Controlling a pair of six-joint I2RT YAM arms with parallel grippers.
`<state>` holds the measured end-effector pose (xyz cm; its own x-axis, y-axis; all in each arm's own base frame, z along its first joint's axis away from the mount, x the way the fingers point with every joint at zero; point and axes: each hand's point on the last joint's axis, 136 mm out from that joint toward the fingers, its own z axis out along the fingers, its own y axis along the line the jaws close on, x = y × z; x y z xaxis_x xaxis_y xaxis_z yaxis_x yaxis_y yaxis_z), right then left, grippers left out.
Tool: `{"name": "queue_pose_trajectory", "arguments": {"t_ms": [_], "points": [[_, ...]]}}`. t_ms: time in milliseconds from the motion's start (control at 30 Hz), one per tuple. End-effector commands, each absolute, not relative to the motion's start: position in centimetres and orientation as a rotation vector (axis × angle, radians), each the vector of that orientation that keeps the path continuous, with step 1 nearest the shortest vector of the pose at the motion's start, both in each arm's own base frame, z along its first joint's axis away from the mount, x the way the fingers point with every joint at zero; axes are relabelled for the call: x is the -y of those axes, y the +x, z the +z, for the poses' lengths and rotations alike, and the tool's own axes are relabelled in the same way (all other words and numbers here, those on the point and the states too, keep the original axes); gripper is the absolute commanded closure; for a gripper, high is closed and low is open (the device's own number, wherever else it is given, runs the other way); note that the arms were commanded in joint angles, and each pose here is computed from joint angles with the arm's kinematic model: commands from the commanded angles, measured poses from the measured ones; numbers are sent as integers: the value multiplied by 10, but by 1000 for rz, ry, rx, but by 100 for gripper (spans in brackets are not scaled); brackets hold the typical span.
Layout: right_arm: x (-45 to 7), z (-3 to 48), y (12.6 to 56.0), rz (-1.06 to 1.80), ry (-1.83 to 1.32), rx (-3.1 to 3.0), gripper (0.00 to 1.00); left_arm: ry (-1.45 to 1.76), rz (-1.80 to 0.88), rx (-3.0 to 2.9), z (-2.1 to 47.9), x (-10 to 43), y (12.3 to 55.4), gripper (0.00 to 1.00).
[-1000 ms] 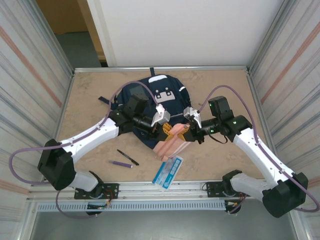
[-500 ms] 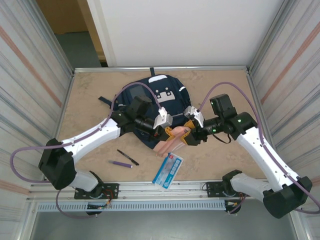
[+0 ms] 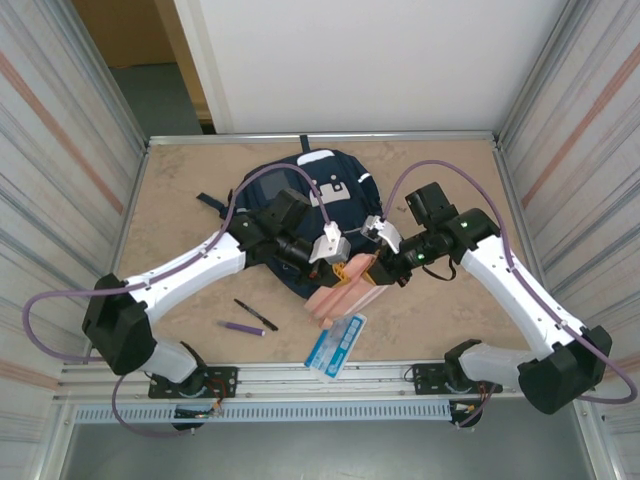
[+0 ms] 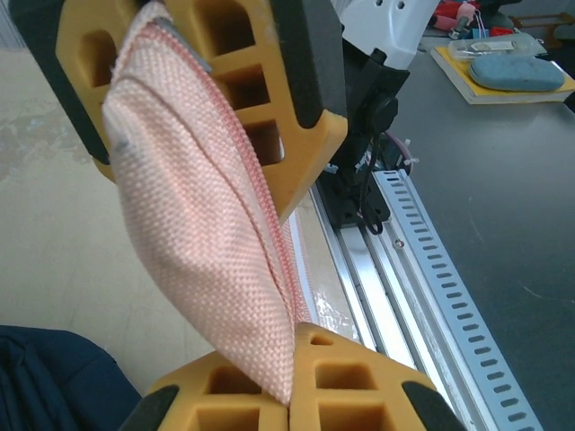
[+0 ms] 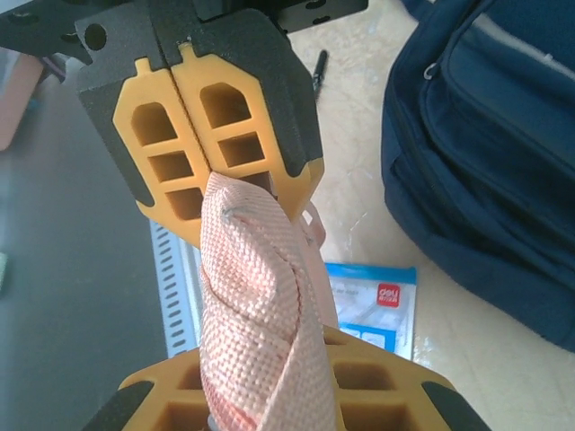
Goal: Pack the student bag
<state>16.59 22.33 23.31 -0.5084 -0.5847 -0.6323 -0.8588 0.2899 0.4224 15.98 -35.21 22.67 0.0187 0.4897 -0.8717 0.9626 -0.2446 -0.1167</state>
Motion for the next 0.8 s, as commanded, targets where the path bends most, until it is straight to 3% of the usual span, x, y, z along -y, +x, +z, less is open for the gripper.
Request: {"name": "queue_pose_trajectory", "arguments": {"t_ms": [0,67,267,400,467,533,567,600,767], "points": [[-227,245,165,1093,-1279,-2191,81,1822,-1153,-1460,226,355,157,100],[-230,246,169,1098,-1241,-2194,62,1833,-1131,-1472,222,356,158,100],[-248,252,168,1232,-1228,-2138,54,1868,-1139,-1470,217,358,156,100],[-246,239,175,1200,-1214,-2236,88,1845,-1135,-1472,222,357,160,100],[-242,233,171,1218,-1232,-2256,96,1797,-1149,-1480,229,352,166,100],[-238,228,174,1198,-1208,-2287,87,1759,-1147,-1488,232,346,171,100],[-235,226,176,1172,-1191,-2312,69,1751,-1137,-1488,232,344,172,100],[-234,225,176,1160,-1181,-2327,62,1753,-1130,-1484,231,342,171,100],[-245,219,163,1251,-1262,-2290,58,1765,-1147,-1467,231,343,170,100]]}}
